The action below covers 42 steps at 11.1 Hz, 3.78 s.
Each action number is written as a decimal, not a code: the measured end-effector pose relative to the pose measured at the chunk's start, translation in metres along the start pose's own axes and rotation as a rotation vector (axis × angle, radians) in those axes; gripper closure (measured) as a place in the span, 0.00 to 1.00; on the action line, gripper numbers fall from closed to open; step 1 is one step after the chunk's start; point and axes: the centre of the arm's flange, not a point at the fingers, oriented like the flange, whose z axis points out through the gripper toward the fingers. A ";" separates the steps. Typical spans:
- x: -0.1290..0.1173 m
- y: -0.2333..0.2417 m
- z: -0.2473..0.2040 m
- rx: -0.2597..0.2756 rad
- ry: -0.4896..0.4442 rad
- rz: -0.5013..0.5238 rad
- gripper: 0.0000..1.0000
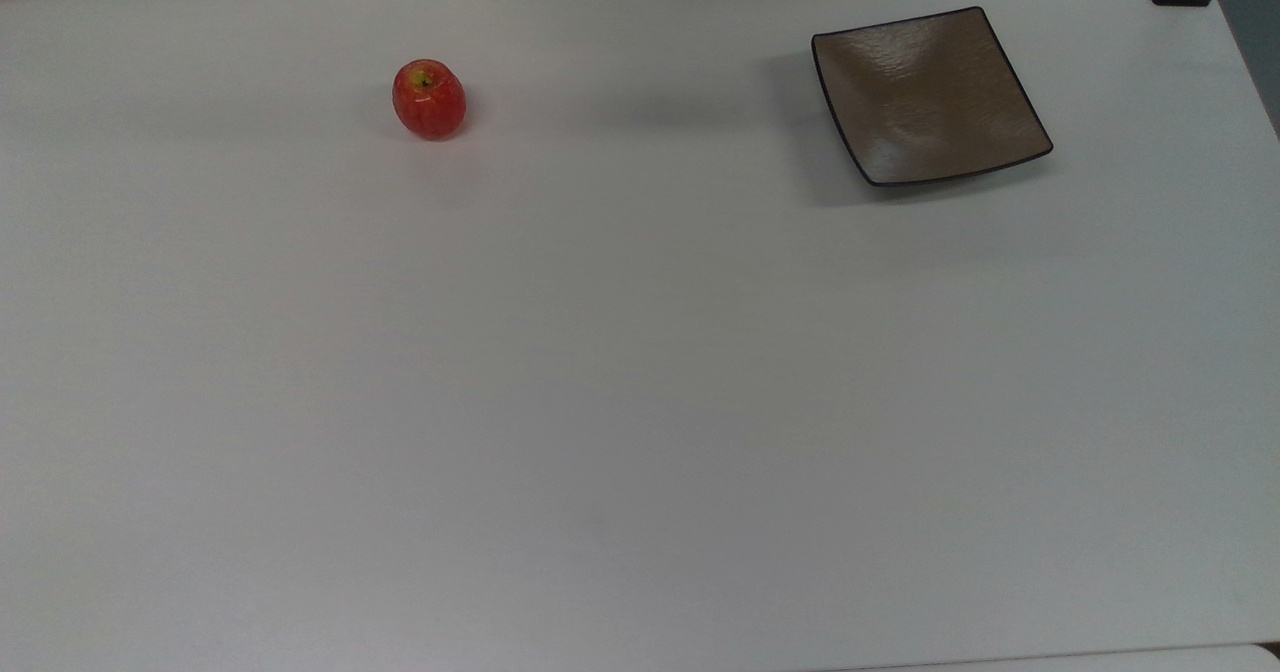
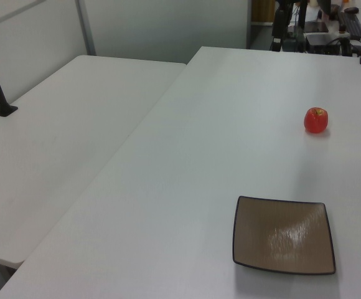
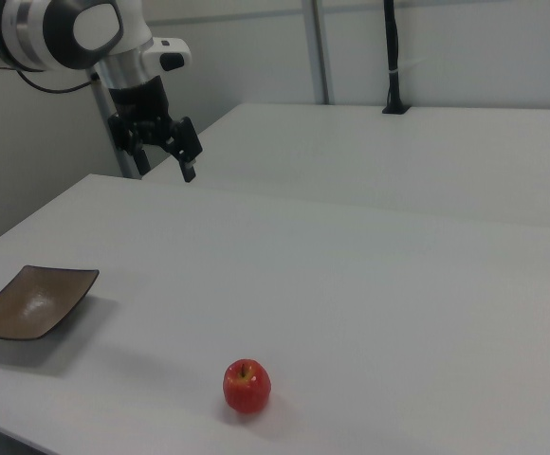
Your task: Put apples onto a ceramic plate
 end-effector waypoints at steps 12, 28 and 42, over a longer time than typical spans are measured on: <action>-0.012 0.004 0.002 0.006 -0.082 -0.084 0.00; -0.090 0.146 0.227 -0.060 -0.206 -0.153 0.00; -0.126 0.138 0.287 -0.145 -0.195 -0.281 0.24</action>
